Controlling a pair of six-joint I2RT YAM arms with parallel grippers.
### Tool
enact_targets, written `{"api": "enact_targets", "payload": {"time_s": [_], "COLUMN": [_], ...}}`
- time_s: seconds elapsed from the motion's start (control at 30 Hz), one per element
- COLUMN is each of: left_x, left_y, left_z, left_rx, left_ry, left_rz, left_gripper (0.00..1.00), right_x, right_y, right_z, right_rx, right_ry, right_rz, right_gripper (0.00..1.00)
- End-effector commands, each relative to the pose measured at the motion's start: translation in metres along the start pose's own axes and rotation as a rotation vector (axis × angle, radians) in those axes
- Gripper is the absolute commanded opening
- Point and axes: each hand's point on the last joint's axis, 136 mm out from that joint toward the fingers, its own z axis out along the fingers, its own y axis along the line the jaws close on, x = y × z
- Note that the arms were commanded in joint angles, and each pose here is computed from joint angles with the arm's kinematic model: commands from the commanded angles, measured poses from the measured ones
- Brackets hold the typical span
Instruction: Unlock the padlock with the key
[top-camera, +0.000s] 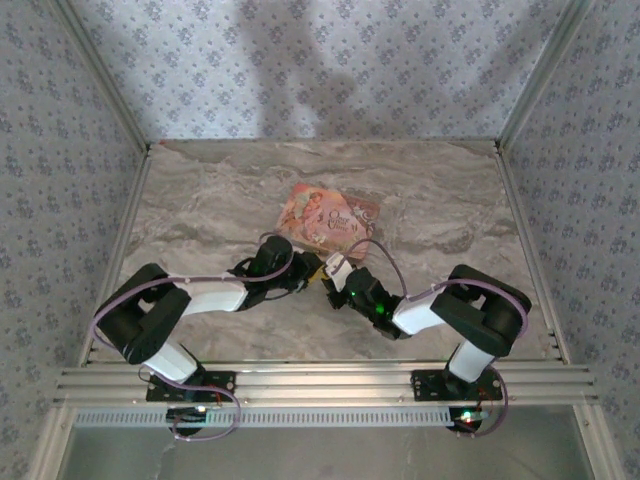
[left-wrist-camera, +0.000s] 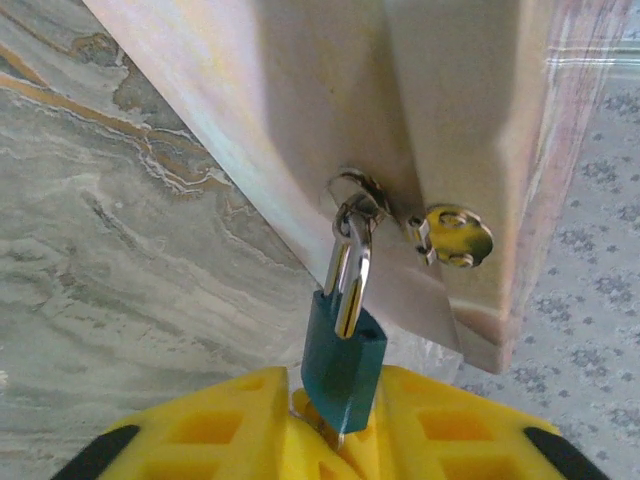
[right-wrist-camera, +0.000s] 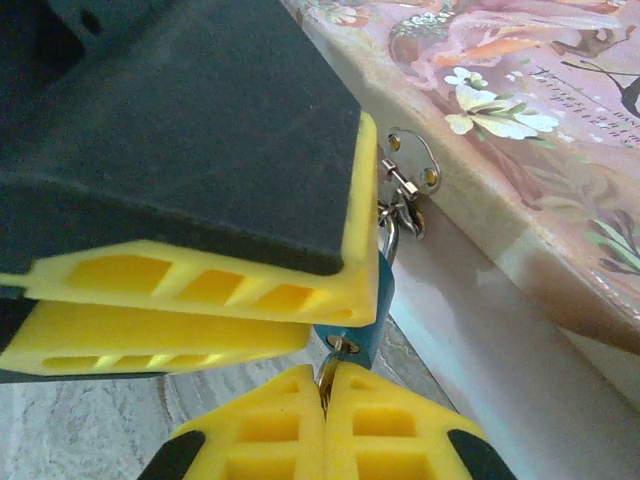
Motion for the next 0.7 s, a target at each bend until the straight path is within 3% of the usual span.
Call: {"api": "enact_targets", "payload": {"time_s": [0.0, 0.27, 0.67], "left_x": [-0.002, -0.027, -0.098], "left_y": [-0.005, 0.006, -0.001], "left_z": [-0.010, -0.040, -0.102], "left_rx": [-0.017, -0.062, -0.132], "left_ry": [-0.016, -0.085, -0.207], "left_rz": [0.026, 0.055, 0.162], "left_gripper": [0.36, 0.65, 0.89], "right_x": [0.002, -0.001, -0.001], "right_y": [-0.005, -0.003, -0.003], "right_z": [-0.001, 0.000, 0.001], "right_rx": [0.034, 0.026, 0.029], "right_ry": [-0.007, -0.013, -0.009], "right_rz": [0.021, 0.020, 0.019], "right_gripper": [0.00, 0.00, 0.00]}}
